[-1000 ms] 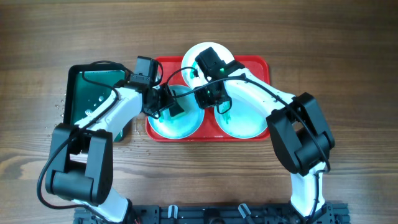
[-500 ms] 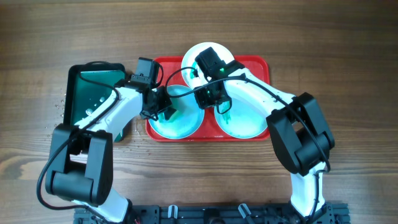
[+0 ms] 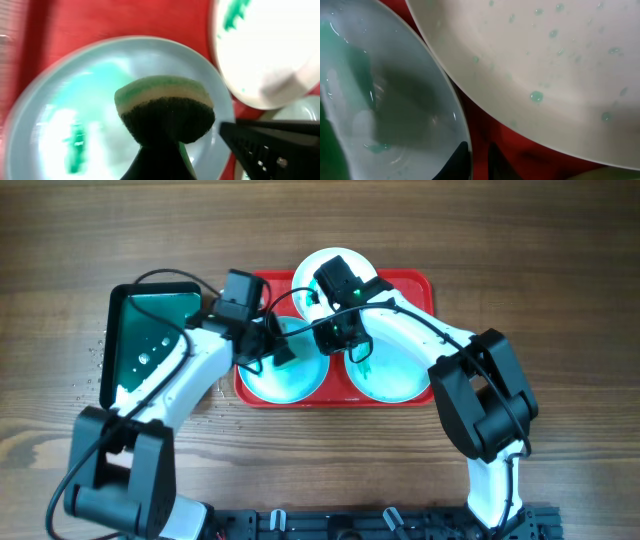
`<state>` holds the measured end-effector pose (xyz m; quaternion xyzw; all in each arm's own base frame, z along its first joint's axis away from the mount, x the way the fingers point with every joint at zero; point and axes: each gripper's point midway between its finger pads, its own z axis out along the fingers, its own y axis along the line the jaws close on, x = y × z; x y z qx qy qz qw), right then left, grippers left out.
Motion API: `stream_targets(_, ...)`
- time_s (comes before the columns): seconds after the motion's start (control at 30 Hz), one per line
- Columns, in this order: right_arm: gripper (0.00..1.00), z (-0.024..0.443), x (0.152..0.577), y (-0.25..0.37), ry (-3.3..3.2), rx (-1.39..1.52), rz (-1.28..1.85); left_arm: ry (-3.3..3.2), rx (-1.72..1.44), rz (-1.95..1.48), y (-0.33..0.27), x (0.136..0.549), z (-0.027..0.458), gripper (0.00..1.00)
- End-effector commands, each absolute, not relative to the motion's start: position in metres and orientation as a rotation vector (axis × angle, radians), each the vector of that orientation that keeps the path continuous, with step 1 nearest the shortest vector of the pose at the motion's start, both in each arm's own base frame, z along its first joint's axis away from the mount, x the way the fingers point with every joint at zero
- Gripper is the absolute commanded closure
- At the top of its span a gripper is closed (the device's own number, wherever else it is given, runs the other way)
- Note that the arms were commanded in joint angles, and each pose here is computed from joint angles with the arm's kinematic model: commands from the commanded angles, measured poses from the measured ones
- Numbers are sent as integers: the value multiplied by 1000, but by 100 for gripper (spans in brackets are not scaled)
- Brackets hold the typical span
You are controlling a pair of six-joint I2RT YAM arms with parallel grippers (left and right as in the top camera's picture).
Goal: Clean dirty plates on tray and stack at the side
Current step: 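Hold the left plate with the right gripper while scrubbing it with the sponge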
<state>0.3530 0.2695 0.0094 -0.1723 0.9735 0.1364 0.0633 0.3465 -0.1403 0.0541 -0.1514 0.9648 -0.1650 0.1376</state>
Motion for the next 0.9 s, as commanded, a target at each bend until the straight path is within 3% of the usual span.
stream_targets(0.0, 86, 1, 352, 264, 2954, -534, 368, 2867, -412, -490, -152, 339, 30, 96)
stream_targets(0.57, 86, 1, 353, 263, 2952, -533, 357, 2865, -518, 228, -58, 320, 14, 96)
stream_targets(0.73, 86, 1, 353, 264, 2951, -533, 357, 2821, -520, 180, -61, 327, 36, 96)
stream_targets(0.87, 86, 1, 354, 264, 2947, -532, 359, 2812, -506, -55, -88, 333, 50, 96)
